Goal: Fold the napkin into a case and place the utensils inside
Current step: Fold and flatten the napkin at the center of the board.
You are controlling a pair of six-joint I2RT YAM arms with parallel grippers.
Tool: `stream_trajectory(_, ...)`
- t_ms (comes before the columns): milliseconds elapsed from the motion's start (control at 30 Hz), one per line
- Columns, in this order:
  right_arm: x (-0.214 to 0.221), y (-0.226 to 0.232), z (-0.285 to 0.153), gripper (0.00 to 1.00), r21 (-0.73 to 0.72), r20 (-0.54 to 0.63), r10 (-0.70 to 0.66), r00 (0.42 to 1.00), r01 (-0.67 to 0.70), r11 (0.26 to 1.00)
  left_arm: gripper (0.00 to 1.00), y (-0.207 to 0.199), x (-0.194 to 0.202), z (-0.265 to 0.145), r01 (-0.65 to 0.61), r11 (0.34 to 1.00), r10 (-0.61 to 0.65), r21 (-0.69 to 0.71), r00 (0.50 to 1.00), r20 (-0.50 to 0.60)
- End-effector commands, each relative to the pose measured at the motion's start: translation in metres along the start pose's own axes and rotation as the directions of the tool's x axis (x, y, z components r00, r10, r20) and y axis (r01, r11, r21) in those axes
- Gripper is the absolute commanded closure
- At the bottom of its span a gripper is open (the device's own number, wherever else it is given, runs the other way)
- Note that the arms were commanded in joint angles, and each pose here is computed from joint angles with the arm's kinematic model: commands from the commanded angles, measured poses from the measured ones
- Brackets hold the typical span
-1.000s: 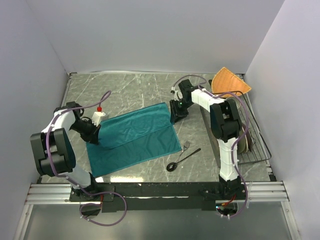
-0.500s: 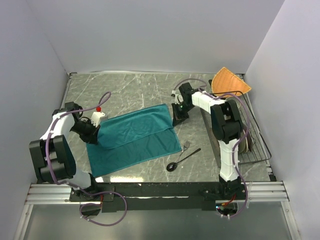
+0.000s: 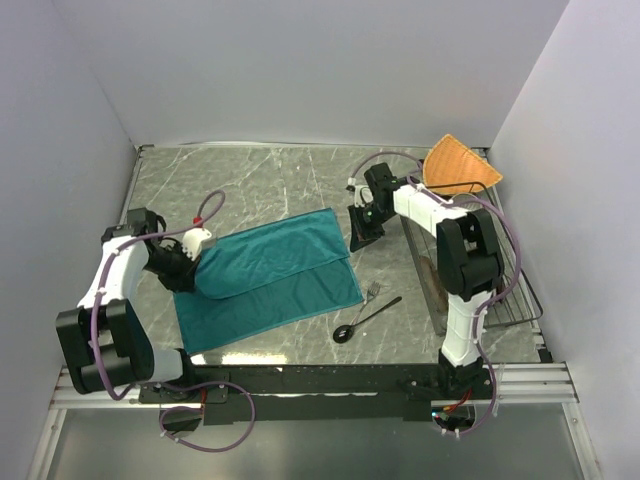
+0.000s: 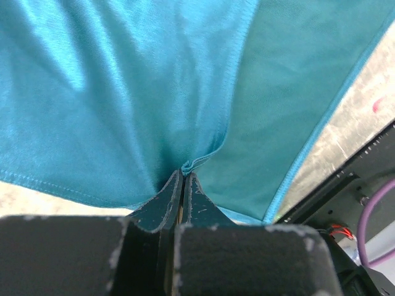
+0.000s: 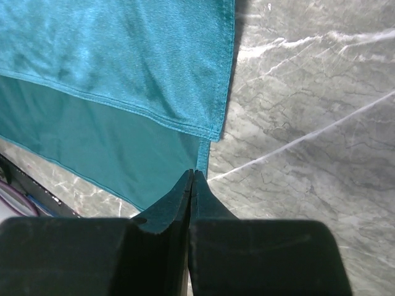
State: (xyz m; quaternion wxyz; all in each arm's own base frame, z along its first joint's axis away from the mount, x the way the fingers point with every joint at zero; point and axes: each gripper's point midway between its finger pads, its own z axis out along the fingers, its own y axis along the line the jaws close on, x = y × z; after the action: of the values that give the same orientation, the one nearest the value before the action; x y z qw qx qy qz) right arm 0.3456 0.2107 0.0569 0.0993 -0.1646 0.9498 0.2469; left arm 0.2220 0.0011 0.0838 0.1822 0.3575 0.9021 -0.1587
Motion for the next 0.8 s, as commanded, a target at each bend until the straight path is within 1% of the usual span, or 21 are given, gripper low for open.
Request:
stream_trajectory(0,-0.003,-0.003,0.008,0.83,0.015,-0.034,0.021,0.999,-0.021,1.0,0.99,-0.013,0.003,0.0,-0.047,0.999,0.047,0.004,0.999,-0.006)
stream_trajectory(67,-0.006,-0.009,0.012,0.71,0.05,-0.03,0.039,0.999,-0.038,0.998,0.99,-0.016,0.003,0.002,-0.048,0.999,0.048,0.012,0.999,-0.008)
stream_trajectory(100,-0.006,-0.009,0.015,0.62,0.062,-0.028,0.034,0.999,-0.032,0.998,0.99,-0.016,0.002,0.002,-0.045,0.999,0.045,0.012,0.999,-0.006)
stream_trajectory(167,-0.008,-0.007,0.019,0.61,0.071,-0.023,0.03,0.999,-0.028,0.997,0.99,-0.015,0.001,0.001,-0.044,0.999,0.044,0.008,0.999,-0.004)
stream_trajectory(233,-0.006,-0.007,0.026,0.54,0.085,-0.036,0.032,0.999,-0.029,0.996,0.99,-0.015,0.001,0.001,-0.048,0.999,0.048,0.007,0.999,-0.005)
stream_trajectory(367,-0.002,-0.009,0.035,0.53,0.097,-0.048,0.05,0.998,-0.045,0.994,0.99,-0.015,0.001,0.001,-0.051,0.999,0.051,0.006,0.999,-0.006)
stream_trajectory(467,-0.001,-0.009,0.042,0.56,0.087,-0.055,0.074,0.996,-0.069,0.994,0.99,-0.015,0.002,0.002,-0.053,0.999,0.053,0.007,0.999,-0.007)
stream_trajectory(567,-0.002,-0.007,0.045,0.62,0.075,-0.058,0.091,0.994,-0.087,0.993,0.99,-0.015,0.003,0.003,-0.052,0.999,0.052,0.009,0.999,-0.008)
stream_trajectory(667,-0.005,-0.005,0.042,0.75,0.069,-0.052,0.086,0.995,-0.083,0.994,0.99,-0.015,0.005,0.003,-0.057,0.998,0.057,0.005,0.998,-0.011)
stream_trajectory(700,-0.005,-0.004,0.039,0.87,0.071,-0.049,0.082,0.995,-0.079,0.994,0.99,-0.016,0.005,0.002,-0.058,0.998,0.058,0.002,0.998,-0.013)
stream_trajectory(767,-0.005,-0.003,0.032,0.97,0.073,-0.041,0.071,0.997,-0.068,0.995,0.99,-0.016,0.006,0.002,-0.063,0.998,0.063,0.001,0.998,-0.015)
